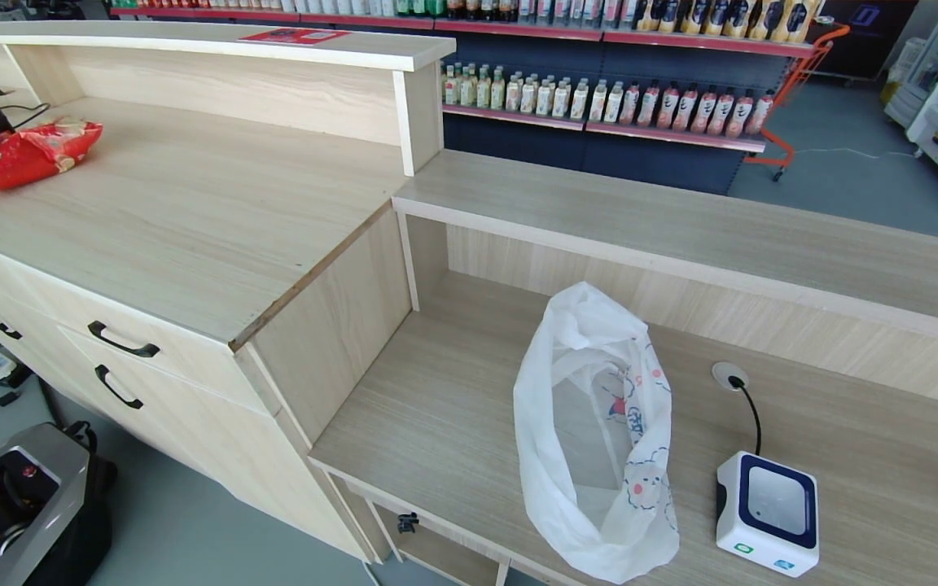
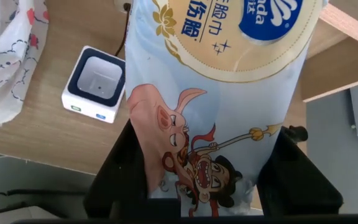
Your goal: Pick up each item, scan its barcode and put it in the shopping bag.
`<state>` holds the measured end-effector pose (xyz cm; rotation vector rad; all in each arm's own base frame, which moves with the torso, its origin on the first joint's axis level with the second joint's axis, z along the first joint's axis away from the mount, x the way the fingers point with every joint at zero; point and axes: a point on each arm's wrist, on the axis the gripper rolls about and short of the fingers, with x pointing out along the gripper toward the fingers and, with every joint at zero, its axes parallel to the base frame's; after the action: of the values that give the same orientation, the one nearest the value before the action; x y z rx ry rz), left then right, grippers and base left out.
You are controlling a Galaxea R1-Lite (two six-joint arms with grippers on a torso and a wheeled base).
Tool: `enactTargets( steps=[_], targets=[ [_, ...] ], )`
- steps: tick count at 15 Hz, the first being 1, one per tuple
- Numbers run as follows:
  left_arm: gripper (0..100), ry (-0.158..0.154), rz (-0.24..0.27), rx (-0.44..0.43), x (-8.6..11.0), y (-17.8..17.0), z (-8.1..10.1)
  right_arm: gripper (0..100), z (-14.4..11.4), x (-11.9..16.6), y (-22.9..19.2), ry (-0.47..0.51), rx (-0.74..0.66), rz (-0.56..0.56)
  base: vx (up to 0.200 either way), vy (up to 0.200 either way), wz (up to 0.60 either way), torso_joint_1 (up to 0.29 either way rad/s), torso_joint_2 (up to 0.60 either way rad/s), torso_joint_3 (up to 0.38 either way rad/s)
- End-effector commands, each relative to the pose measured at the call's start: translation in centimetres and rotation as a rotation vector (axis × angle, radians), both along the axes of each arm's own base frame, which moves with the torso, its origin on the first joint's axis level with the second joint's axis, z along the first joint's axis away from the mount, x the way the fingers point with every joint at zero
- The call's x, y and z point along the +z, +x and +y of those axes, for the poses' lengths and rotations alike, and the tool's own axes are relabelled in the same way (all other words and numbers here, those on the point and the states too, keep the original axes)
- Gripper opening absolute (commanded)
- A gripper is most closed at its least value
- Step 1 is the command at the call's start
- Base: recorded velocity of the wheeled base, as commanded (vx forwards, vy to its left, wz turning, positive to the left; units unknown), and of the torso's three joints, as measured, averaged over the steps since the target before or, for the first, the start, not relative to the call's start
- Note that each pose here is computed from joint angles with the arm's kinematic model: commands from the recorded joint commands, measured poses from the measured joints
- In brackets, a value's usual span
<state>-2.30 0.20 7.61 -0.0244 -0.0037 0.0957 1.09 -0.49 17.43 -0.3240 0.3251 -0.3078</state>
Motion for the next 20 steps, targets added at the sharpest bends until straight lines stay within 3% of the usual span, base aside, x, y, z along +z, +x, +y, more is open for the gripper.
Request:
enactTargets(
  steps=[1,3,9,11,13,20],
  targets=[
    [100,0.0,-0.001,0.001,0.0,0.0,0.0,0,0.0,0.1,0.0,-0.006,0.01,-0.004,0.0,0.0,0.0,0.0,0.0,0.0],
    [100,0.0,-0.001,0.001,0.0,0.0,0.0,0,0.1,0.2,0.1,-0.001,0.048,-0.015,0.0,0.0,0.0,0.0,0.0,0.0],
    [100,0.0,-0.001,-0.001,0.0,0.0,0.0,0,0.2,0.1,-0.2,-0.002,0.083,-0.034,0.0,0.0,0.6,0.002,0.0,0.001],
    [100,0.0,-0.001,0.001,0.0,0.0,0.0,0,0.4,0.1,-0.1,-0.003,0.161,-0.028,0.0,0.0,0.3,0.001,0.0,0.001],
    [100,0.0,-0.001,0.001,0.0,0.0,0.0,0,0.3,0.4,0.9,-0.049,0.265,0.035,0.0,0.0,0.0,0.0,0.0,0.0],
    [100,0.0,-0.001,0.001,0.0,0.0,0.0,0,-1.6,-0.2,8.9,0.118,0.371,0.305,0.0,0.0,0.0,0.0,0.0,0.0]
  ],
)
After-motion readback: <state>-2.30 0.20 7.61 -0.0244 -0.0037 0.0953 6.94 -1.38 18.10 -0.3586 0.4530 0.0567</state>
